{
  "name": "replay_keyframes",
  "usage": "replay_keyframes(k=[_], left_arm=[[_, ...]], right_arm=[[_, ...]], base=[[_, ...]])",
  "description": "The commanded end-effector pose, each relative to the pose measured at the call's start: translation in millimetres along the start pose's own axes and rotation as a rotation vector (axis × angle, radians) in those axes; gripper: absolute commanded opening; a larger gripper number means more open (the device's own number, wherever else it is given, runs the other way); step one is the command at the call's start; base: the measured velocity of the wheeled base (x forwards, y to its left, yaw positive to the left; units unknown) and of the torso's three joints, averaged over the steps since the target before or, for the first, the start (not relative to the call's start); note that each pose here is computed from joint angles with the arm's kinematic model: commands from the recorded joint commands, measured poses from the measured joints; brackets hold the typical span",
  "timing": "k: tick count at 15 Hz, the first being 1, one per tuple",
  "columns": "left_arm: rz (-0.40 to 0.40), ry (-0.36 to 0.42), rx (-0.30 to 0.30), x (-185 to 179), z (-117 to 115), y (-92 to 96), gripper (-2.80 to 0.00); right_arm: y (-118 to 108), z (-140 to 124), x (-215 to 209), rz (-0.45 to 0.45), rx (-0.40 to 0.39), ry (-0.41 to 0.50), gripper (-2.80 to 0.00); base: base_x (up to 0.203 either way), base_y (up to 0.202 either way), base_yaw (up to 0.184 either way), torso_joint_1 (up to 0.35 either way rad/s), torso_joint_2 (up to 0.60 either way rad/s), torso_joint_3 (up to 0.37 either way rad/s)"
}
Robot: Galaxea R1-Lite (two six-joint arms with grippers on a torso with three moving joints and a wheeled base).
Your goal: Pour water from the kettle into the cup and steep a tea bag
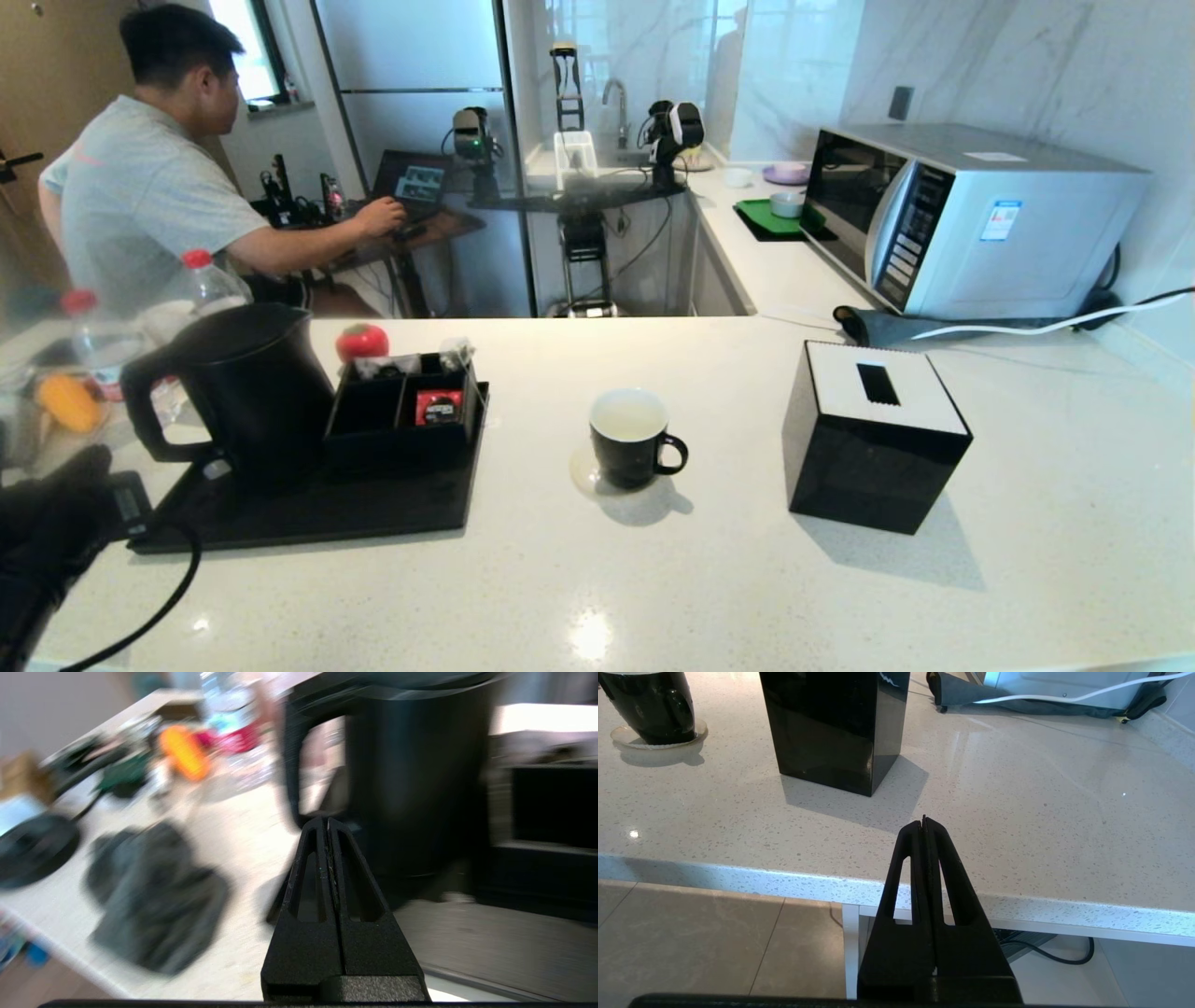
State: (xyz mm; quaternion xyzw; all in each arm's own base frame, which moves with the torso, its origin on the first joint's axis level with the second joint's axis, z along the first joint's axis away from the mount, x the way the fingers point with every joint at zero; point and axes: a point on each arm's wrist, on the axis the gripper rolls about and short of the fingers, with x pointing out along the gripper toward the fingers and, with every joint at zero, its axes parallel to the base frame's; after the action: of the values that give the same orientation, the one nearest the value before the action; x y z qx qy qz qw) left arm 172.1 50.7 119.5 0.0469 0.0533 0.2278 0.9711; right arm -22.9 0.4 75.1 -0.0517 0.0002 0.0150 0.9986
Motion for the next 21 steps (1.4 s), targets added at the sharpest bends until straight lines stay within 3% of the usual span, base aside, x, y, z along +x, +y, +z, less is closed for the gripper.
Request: replay_keyframes(k=[1,6,10,14,18,21], left_arm=[[-0.077,-0.065,-0.006,-12.8,16.0,-10.6,-2.80],[-0.221,-0.058,0.006,-36.8,25.6,-25.6,-2.80],[-0.407,-0.027,0.039,-61.4,32.4,-42.2,-2.80],[-0.534,0.077,0.106,-79.6,55.4,-47.6,-2.80],[-0.572,0.188,0.134,-83.3,90.9,-48.2,-2.80],[-0.618,0.258,0.149,-68.2,100.6,-63.4,-2.80]], right_arm=[[0.0,0.0,0.1,0.001,-0.001,0.001,-2.80],[0.0,0.0,0.1,0.001,-0.001,0.001,-2.80],[0.0,0.0,0.1,0.001,-0.001,0.001,-2.80],[0.0,0.0,0.1,0.001,-0.001,0.001,-2.80],[0.0,0.0,0.1,0.001,-0.001,0.001,-2.80],[0.0,0.0,0.1,0.001,-0.001,0.001,-2.80]], base=[[0.000,0.000,0.000,0.000,0.00,0.000],[0.000,0.000,0.000,0.000,0.00,0.000],[0.000,0.000,0.000,0.000,0.00,0.000],[0.000,0.000,0.000,0.000,0.00,0.000],[0.000,0.000,0.000,0.000,0.00,0.000],[0.000,0.000,0.000,0.000,0.00,0.000]])
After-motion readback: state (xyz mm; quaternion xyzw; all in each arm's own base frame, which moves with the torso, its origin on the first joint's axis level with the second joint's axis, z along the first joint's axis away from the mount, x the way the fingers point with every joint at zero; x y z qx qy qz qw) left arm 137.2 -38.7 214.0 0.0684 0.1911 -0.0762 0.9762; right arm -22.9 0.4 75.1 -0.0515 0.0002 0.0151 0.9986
